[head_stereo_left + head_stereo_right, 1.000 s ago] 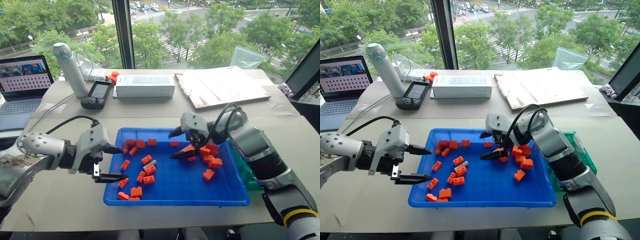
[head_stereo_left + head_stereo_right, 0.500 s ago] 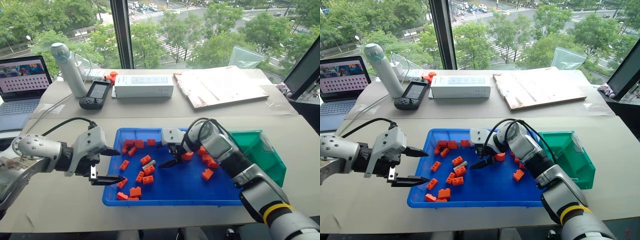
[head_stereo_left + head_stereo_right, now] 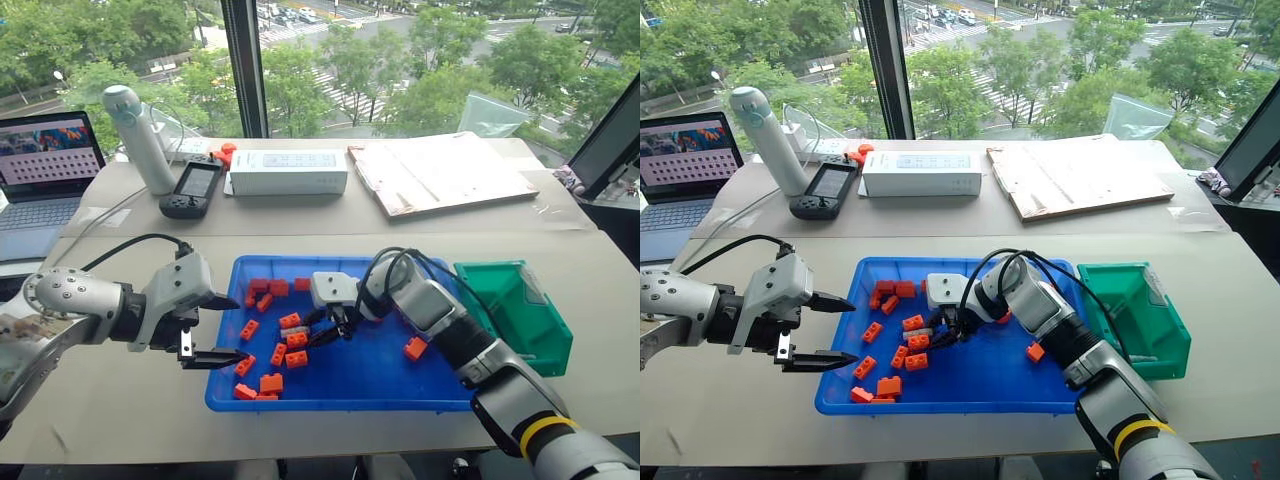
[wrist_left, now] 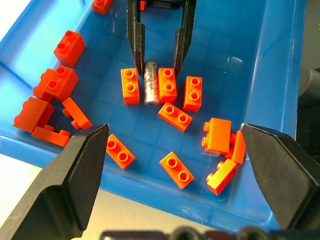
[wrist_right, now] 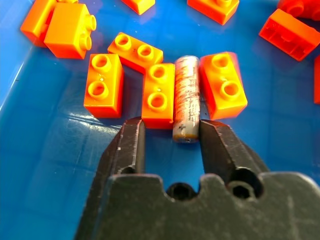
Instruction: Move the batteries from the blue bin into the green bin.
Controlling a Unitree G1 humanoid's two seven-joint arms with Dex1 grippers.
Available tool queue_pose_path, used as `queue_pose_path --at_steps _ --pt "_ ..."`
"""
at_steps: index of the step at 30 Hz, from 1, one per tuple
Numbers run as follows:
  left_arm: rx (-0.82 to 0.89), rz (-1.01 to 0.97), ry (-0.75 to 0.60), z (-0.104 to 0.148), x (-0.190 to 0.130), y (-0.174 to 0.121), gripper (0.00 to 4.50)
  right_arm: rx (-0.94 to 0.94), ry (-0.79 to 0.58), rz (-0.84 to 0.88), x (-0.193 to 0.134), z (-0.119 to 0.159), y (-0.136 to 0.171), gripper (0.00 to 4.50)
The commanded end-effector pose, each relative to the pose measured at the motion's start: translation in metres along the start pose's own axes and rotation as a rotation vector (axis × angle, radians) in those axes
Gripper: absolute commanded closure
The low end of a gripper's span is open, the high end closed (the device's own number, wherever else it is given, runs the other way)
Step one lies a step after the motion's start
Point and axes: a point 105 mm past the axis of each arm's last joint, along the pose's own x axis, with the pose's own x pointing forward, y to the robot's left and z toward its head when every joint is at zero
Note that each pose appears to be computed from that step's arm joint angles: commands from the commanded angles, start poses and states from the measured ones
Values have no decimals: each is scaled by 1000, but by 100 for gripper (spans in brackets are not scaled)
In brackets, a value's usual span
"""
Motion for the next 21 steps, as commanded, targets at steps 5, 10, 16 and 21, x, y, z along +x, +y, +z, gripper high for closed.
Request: queue_pose_path --at_steps 5,10,16,21 --pt "62 -11 -48 15 1 1 0 14 49 -75 -34 -10 -1 326" --pt "78 -19 -109 26 4 5 0 45 58 -159 -73 -9 -3 326" --pt "92 -51 -140 33 10 7 0 87 84 -233 -111 -10 6 326" --pt "97 -65 -135 33 12 9 0 120 99 -192 -99 -16 24 326"
